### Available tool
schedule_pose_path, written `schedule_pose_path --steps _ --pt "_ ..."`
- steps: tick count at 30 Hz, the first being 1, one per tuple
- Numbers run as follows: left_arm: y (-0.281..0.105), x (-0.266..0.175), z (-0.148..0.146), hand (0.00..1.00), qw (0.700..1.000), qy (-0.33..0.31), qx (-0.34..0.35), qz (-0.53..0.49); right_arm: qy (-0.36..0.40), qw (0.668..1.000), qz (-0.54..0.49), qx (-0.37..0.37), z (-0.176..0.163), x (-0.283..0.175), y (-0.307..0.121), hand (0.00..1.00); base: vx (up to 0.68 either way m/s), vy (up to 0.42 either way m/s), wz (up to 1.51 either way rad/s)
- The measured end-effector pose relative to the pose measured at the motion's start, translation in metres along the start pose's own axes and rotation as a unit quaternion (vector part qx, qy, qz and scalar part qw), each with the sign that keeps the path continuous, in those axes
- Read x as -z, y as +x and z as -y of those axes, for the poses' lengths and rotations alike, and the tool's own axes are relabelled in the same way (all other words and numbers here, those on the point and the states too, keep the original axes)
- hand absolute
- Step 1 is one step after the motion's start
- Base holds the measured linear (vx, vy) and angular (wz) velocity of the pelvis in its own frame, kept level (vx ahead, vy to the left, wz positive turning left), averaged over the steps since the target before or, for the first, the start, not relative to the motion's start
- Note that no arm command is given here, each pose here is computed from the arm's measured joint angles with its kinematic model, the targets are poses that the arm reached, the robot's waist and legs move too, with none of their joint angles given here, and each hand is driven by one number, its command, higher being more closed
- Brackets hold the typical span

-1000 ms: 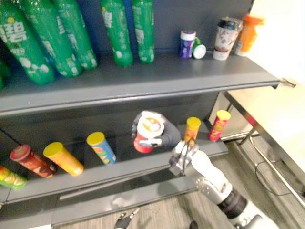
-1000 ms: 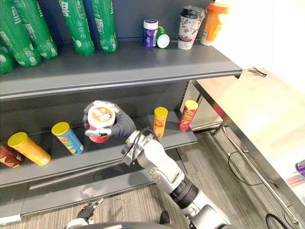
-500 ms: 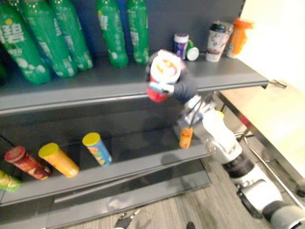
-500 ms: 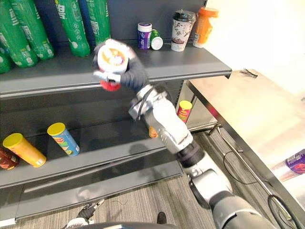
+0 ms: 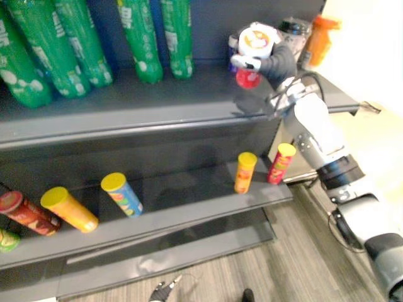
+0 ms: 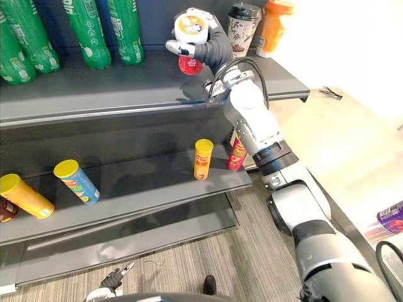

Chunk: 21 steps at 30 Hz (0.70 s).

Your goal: Put the gum and the chips on the shelf.

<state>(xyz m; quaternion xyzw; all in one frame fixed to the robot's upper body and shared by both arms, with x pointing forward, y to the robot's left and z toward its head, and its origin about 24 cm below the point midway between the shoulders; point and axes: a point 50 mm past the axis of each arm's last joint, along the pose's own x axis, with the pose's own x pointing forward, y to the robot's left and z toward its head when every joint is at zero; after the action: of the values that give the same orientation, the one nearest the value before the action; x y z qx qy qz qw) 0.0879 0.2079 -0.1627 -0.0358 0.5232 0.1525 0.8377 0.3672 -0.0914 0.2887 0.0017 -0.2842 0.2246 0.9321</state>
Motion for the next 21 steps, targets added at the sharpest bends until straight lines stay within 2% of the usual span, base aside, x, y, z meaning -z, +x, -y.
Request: schedule_pose_path --steps 12,21 --pt "0.001 -0.008 0.002 0.00 1.000 -0.002 0.013 0.016 -0.007 0.998 -0.058 0.025 0.014 0.017 0.001 1.00 0.01 -0.009 -0.02" --pt "0.002 -0.014 0.005 0.00 1.000 -0.002 0.016 0.026 -0.012 0.998 -0.047 0.042 0.021 0.011 0.006 1.00 0.01 -0.003 -0.01"
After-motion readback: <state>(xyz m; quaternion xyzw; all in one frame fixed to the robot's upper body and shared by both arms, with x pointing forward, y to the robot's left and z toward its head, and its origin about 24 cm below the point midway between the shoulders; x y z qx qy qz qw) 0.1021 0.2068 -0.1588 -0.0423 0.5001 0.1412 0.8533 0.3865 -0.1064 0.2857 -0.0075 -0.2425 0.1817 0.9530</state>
